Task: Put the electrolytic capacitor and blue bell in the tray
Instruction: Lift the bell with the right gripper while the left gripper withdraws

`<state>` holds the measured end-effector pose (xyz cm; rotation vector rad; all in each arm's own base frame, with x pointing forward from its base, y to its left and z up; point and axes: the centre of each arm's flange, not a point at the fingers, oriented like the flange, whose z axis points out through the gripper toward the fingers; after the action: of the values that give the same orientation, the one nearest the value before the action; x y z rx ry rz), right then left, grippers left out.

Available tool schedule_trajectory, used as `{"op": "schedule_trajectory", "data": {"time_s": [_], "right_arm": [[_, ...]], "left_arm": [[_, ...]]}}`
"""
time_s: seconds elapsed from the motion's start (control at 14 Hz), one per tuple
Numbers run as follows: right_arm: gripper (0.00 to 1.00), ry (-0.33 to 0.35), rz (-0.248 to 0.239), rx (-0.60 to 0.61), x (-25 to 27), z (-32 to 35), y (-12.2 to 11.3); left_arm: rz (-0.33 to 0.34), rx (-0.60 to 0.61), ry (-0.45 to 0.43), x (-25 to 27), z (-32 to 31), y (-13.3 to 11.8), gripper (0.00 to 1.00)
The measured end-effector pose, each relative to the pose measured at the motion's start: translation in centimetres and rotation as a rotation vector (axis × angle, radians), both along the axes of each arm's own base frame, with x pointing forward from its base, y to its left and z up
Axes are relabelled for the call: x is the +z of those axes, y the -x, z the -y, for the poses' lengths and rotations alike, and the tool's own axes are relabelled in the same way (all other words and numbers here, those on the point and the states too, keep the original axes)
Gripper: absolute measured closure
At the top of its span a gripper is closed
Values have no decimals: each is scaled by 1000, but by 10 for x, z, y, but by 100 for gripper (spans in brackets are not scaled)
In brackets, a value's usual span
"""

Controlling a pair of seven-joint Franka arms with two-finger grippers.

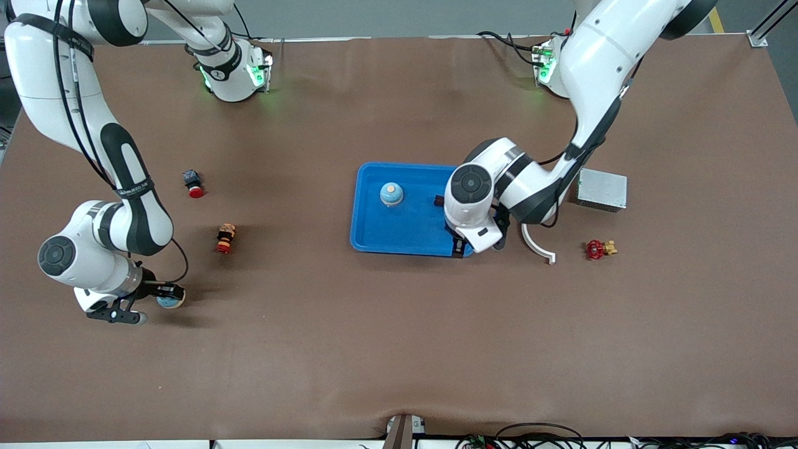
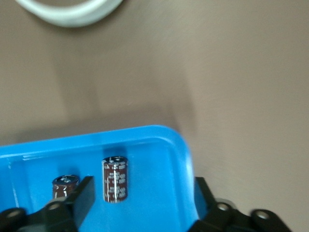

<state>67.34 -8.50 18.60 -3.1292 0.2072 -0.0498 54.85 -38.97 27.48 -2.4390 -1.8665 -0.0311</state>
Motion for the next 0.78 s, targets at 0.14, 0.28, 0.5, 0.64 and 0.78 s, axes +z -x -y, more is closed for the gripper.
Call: {"op": "schedule_trajectory", "data": {"time_s": [0.14,0.28,0.5,0.64,0.78], "right_arm": [[36,-1,0,5,0,-2,0],[36,-7,-15,11,1,-7,0],[36,-18,-63,-12,26,-30,-2],[36,-23,-100,-72,62,-59,0],[36,-25,-119,-143,101,-97,4]], "left_arm": [[26,-75,-24,40,-17,-8,0],[22,-159,-56,71,-60,-27,0],[30,-272,-71,104,-112,-49,0],[30,-333,-74,113,-138,-60,0],[-9,-423,-98,127,-169,-66,0]]}}
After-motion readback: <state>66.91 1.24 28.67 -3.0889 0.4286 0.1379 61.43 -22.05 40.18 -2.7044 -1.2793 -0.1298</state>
